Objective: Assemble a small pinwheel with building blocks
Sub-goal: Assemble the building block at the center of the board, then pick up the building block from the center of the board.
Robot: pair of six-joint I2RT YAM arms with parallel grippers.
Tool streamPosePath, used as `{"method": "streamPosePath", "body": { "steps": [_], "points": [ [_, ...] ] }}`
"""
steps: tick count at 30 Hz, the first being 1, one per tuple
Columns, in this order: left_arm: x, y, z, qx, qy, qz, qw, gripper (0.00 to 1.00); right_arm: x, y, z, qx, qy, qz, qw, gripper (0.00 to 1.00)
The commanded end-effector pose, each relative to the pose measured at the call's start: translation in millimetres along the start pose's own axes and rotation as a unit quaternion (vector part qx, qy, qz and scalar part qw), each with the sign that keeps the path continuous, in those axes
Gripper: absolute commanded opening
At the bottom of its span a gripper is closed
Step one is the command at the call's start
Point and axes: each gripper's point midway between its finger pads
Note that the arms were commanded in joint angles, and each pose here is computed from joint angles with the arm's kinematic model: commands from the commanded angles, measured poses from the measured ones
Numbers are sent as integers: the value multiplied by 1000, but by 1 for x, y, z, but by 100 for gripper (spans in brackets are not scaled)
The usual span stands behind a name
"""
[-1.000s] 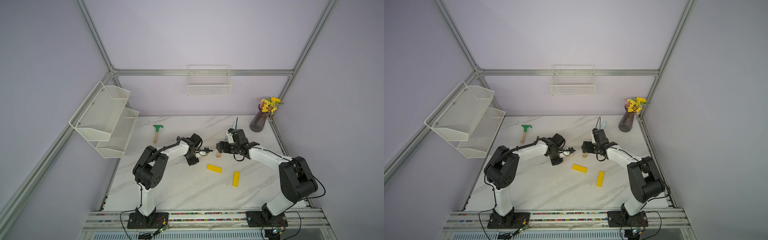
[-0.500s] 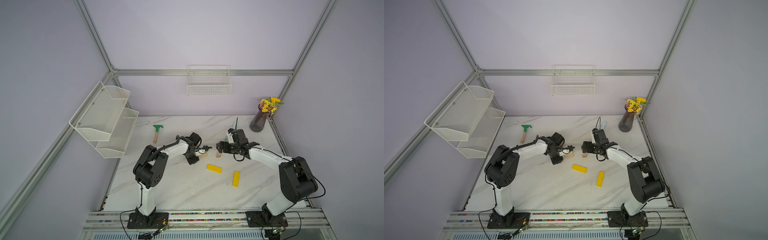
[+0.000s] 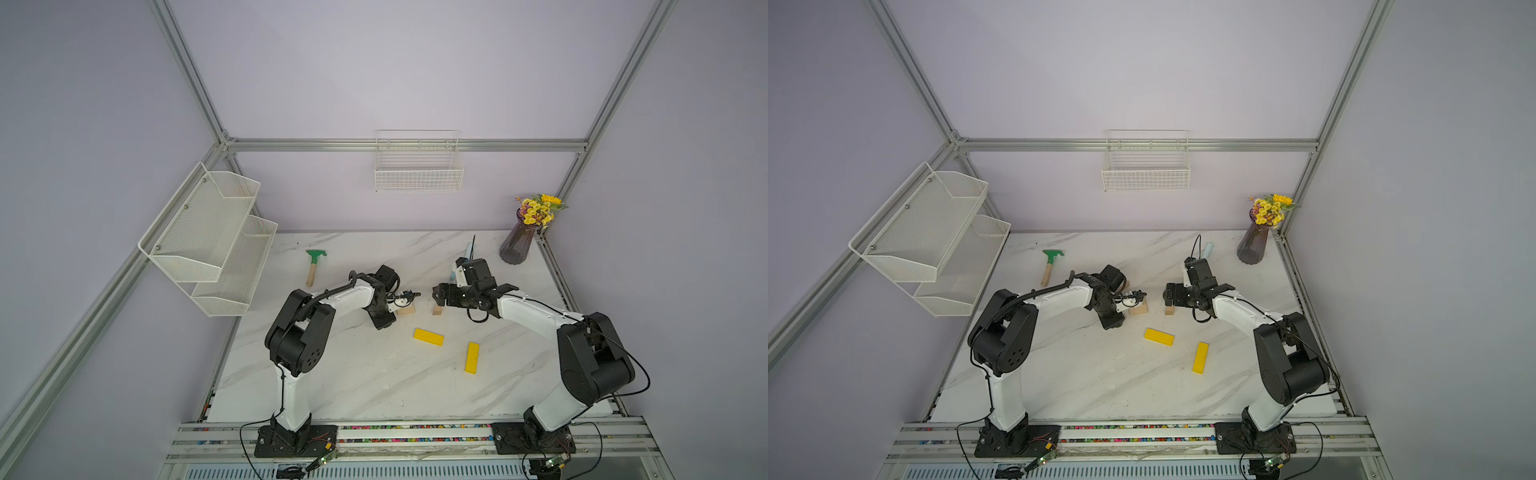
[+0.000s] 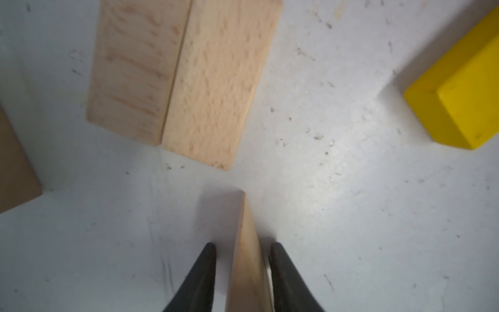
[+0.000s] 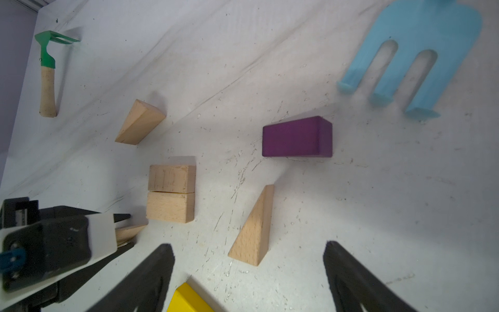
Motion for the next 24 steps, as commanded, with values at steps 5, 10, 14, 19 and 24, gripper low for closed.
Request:
{"method": "streamPosePath", "body": {
  "steps": [5,10,14,19,24],
  "points": [
    [-1,-6,-8,-7,7,-14,1000,54,-2,8,16,-4,-18,6,1000,91],
    [-30,2,7,-16,-40,15,999,62,-10,20,33,-21,-34,14,999,91],
    [-68,9,23,-27,-97,50,994,69,-11,28,52,-36,-43,6,998,91],
    [-115,26,24,-65,-150,111,980,76,0,53,63,-52,-43,6,998,89],
    [-162,62,-18,-193,-180,205,942,79,33,92,53,-54,-26,6,998,86]
  ]
}}
Point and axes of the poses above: each gripper's point midway between its finger pads, its own x axis out along the fingers, its own y axis along the line the jaws close on, z = x × y, and after that the axes turned 10 degrees about x, right-handed
